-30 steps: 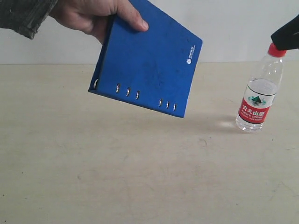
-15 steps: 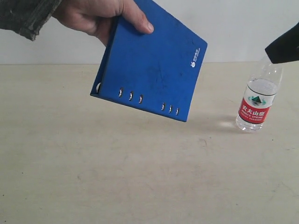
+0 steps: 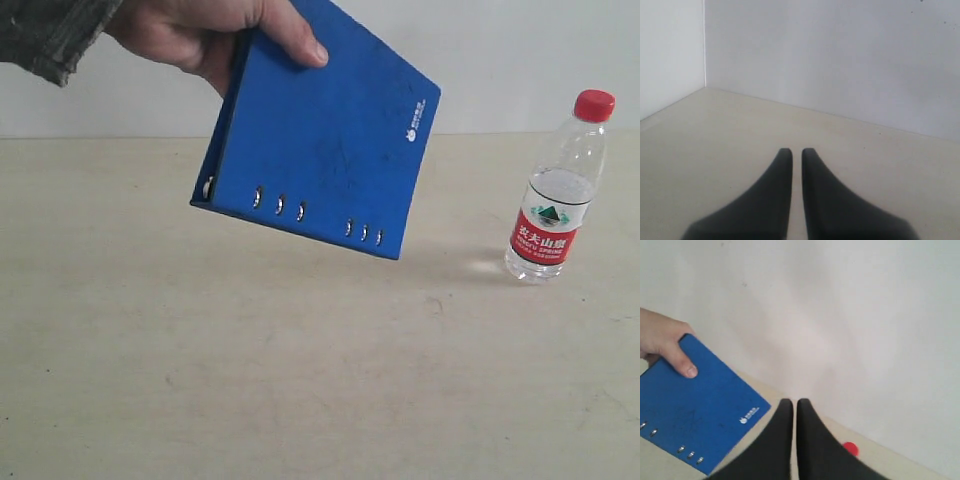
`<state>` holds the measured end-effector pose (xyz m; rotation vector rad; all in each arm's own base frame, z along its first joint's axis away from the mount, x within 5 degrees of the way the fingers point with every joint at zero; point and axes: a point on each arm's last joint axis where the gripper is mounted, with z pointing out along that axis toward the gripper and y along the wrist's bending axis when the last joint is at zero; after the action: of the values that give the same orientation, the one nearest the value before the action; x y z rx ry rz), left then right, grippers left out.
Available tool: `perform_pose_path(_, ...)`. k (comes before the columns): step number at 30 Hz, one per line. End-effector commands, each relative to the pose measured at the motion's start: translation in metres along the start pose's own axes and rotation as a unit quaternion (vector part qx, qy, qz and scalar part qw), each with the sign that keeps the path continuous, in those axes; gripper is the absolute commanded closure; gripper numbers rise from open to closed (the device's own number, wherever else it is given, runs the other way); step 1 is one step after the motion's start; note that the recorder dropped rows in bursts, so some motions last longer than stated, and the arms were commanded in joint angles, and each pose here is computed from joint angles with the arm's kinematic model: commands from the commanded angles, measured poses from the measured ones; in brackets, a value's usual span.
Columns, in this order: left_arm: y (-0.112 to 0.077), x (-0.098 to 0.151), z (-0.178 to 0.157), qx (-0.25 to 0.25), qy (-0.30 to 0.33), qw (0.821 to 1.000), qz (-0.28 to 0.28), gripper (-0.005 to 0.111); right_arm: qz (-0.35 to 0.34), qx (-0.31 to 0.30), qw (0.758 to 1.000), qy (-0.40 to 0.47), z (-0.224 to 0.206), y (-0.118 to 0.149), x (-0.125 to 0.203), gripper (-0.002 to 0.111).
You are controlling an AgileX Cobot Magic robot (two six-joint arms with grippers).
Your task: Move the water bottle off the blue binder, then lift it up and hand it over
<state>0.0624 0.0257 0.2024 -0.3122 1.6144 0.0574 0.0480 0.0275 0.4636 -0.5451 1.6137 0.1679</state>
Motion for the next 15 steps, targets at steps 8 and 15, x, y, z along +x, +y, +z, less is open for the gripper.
perform_pose_path(8,0.0,0.001,0.0,0.0,0.002,1.0,0.004,0.1,0.176,0.09,0.976,-0.087,-0.064,0.017,0.107,0.108)
perform_pose_path(15,0.0,0.001,0.0,0.0,0.002,1.0,0.004,0.1,0.217,0.071,0.973,-0.038,0.01,0.03,0.189,0.108)
